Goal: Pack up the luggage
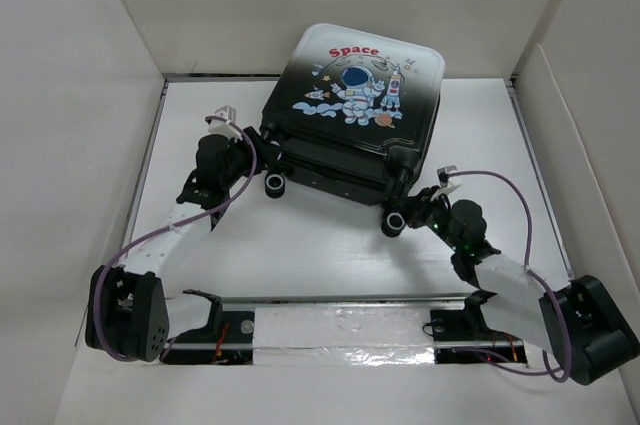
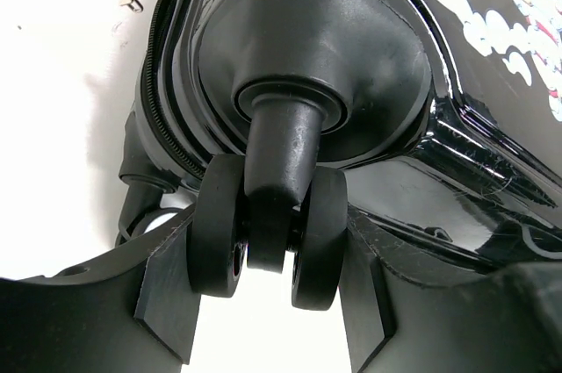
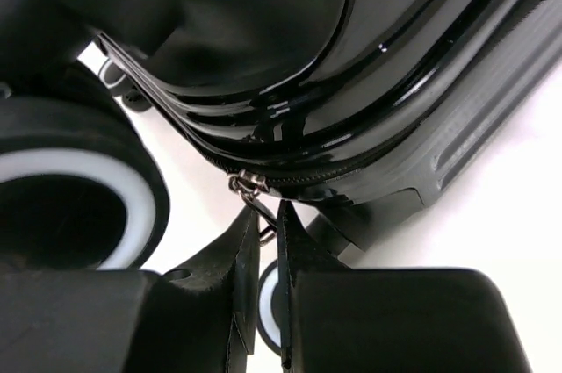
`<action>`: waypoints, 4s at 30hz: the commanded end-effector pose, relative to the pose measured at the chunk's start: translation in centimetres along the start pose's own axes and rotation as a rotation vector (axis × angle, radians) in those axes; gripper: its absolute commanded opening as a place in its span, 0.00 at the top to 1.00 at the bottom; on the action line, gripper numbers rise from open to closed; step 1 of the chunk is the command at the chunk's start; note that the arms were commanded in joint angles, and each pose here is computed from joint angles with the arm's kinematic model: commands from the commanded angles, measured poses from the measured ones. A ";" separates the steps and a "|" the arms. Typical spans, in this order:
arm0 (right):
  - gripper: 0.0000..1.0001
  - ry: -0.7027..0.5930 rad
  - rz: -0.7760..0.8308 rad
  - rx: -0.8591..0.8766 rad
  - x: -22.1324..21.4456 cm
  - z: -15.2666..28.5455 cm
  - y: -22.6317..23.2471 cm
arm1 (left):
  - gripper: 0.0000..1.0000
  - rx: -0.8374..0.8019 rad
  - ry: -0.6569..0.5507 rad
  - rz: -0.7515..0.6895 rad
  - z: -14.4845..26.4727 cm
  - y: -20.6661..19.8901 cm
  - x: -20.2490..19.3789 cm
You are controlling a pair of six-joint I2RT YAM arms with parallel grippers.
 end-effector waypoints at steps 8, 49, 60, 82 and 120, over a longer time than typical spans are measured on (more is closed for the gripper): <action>1.00 -0.173 0.062 -0.011 -3.0 0.9 8.6 | 1.00 -0.293 -0.096 -0.042 -0.6 -8.7 1.9; 0.39 0.062 -0.001 0.591 -9.1 -11.5 23.7 | 1.00 -0.659 -0.190 0.230 10.5 -14.6 0.6; 0.28 0.211 0.146 0.260 -7.7 -3.6 17.3 | 1.00 -0.718 -0.235 0.363 10.8 -14.3 0.4; 0.18 -0.092 0.170 0.227 -0.2 -3.1 20.1 | 1.00 -0.849 -0.192 0.550 9.1 -15.9 -1.7; 0.82 -0.385 0.094 0.191 1.2 -7.8 22.3 | 0.54 -0.685 -0.137 0.527 10.4 -13.9 -3.0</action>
Point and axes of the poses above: each gripper's point midway between its finger pads, its own z axis back along the fingers, its own y axis along the line the jaws close on, x = y × z, the point moved 6 cm from there along z, back along the fingers, and after that the axes turned 14 degrees about -z, right-handed, at the moved point
